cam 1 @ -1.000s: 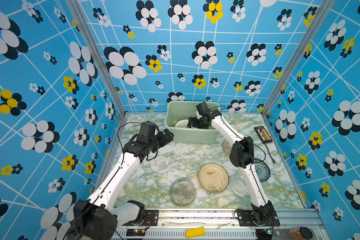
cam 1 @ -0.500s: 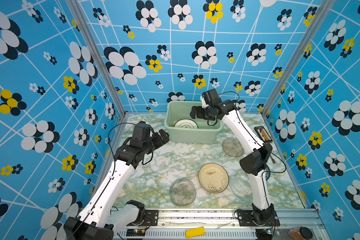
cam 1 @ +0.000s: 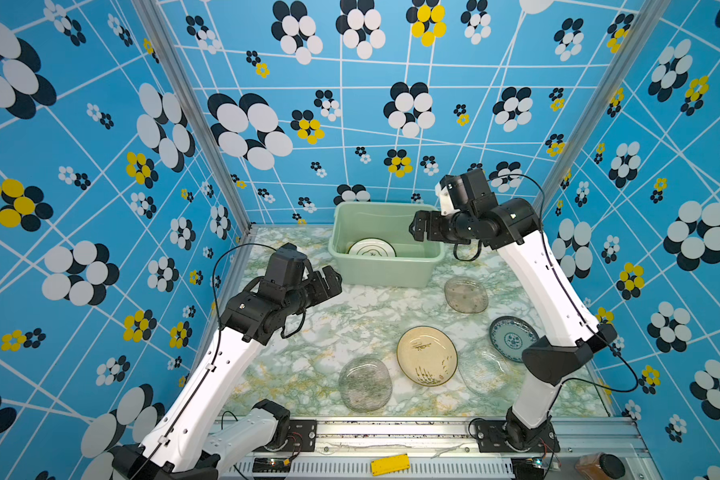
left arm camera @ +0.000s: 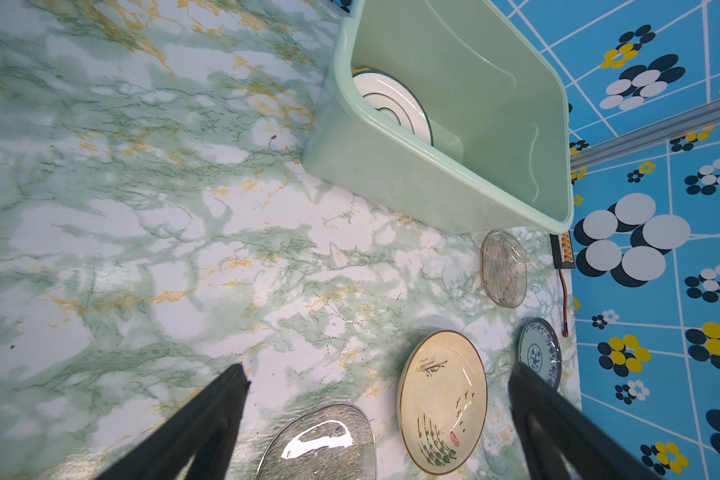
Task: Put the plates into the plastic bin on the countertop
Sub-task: 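Open the right gripper and move both grippers toward the beige painted plate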
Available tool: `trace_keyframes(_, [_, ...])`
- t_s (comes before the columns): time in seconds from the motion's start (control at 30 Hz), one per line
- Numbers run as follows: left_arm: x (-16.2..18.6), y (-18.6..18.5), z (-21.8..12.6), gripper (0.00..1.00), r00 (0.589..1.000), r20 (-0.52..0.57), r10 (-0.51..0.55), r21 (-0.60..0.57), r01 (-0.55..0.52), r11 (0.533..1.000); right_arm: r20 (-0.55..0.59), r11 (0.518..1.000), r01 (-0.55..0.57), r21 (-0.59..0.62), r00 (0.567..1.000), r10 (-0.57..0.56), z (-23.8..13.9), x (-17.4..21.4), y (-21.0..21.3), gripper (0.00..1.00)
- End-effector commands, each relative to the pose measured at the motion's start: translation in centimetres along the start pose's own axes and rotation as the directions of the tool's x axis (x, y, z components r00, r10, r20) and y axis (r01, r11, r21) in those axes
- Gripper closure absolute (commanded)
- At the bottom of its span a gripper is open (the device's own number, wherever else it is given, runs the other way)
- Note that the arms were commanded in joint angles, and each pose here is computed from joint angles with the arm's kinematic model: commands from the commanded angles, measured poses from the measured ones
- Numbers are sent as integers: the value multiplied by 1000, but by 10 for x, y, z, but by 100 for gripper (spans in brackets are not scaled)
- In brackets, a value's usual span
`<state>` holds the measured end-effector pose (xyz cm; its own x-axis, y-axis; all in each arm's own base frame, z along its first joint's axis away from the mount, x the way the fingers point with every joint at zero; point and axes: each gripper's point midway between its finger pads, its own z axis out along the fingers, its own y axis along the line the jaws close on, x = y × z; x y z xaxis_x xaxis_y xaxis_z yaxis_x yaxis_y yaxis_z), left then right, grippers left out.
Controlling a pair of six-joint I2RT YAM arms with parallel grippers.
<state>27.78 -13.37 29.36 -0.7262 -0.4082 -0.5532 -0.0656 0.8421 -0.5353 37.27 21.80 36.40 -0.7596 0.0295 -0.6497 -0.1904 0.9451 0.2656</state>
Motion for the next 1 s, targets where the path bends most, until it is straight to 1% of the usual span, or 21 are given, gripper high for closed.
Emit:
trace_keyframes(0.0, [2, -23, -1, 1, 995, -19, 100, 64, -99, 993, -95, 999, -38, 2, 995, 38, -11, 41, -12, 2])
trace_keyframes(0.1, [20, -49, 3, 1, 983, -89, 163, 185, -144, 972, -149, 993, -106, -54, 984, 97, -20, 78, -21, 2])
trace_keyframes(0.17, [37, -60, 7, 1, 968, -146, 204, 256, -162, 953, -190, 982, -172, -76, 970, 155, -22, 104, -32, 3])
trace_keyframes(0.2, [48, -62, 10, 1, 959, -182, 216, 280, -161, 947, -221, 976, -206, -69, 957, 187, -21, 122, -40, 3])
trace_keyframes(0.33, [80, -61, 21, 1, 927, -284, 245, 328, -146, 933, -307, 948, -318, -29, 905, 294, -15, 175, -63, 4])
trace_keyframes(0.43, [103, -60, 28, 1, 898, -339, 280, 347, -158, 925, -362, 937, -349, -9, 875, 322, -8, 205, -70, 4])
trace_keyframes(0.53, [125, -57, 36, 1, 861, -393, 324, 350, -185, 918, -424, 940, -339, 31, 848, 319, 3, 230, -79, 5])
trace_keyframes(0.6, [140, -53, 41, 1, 832, -421, 361, 341, -224, 913, -460, 947, -316, 62, 833, 308, 14, 243, -87, 5])
trace_keyframes(0.7, [157, -49, 45, 0, 800, -447, 400, 339, -263, 903, -513, 958, -269, 95, 811, 279, 30, 260, -97, 10])
trace_keyframes(0.83, [170, -47, 51, 1, 784, -470, 406, 341, -263, 903, -561, 978, -181, 106, 801, 209, 49, 268, -105, 18])
trace_keyframes(0.97, [175, -45, 55, 1, 783, -480, 396, 336, -253, 907, -610, 990, -94, 106, 780, 139, 64, 273, -113, 25])
